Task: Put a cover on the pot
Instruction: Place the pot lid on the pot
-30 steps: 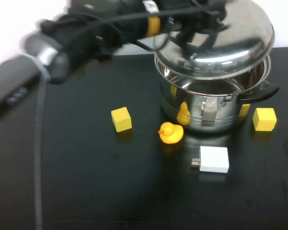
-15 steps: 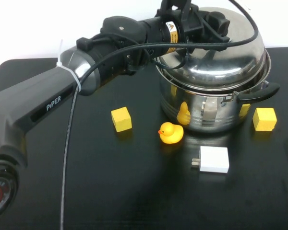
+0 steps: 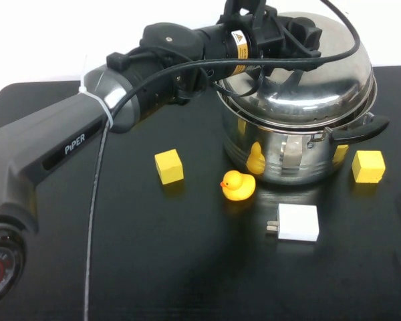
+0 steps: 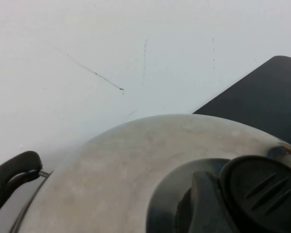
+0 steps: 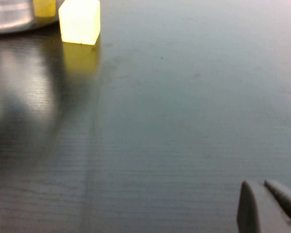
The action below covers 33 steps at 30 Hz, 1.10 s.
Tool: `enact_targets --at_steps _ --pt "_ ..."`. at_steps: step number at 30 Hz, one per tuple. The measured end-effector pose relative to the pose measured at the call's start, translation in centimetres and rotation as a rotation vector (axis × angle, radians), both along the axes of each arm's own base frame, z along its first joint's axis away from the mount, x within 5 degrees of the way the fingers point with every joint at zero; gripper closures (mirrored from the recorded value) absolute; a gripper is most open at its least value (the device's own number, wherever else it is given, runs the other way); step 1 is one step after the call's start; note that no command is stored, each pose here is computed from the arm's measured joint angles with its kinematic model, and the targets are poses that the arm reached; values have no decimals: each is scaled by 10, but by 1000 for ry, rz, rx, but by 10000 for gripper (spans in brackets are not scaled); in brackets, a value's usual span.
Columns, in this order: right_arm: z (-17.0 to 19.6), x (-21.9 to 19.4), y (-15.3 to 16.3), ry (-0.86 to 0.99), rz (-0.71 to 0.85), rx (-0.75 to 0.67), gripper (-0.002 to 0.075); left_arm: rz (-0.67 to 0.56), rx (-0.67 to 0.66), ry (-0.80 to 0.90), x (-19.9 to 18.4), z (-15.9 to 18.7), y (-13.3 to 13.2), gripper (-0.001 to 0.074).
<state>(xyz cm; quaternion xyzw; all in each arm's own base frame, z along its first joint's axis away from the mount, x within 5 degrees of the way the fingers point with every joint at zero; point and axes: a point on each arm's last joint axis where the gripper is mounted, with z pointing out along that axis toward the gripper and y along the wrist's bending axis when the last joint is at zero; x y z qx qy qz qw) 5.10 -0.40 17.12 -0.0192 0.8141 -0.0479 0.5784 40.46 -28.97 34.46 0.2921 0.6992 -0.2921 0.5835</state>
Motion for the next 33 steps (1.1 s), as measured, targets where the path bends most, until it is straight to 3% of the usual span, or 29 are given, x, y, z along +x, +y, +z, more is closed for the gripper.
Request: enact_targets --at_steps 18,33 --pt "0 0 0 0 0 0 728 -1 -6 49 3 -13 -3 401" --pt "0 0 0 0 0 0 728 51 -71 66 -2 4 5 401"
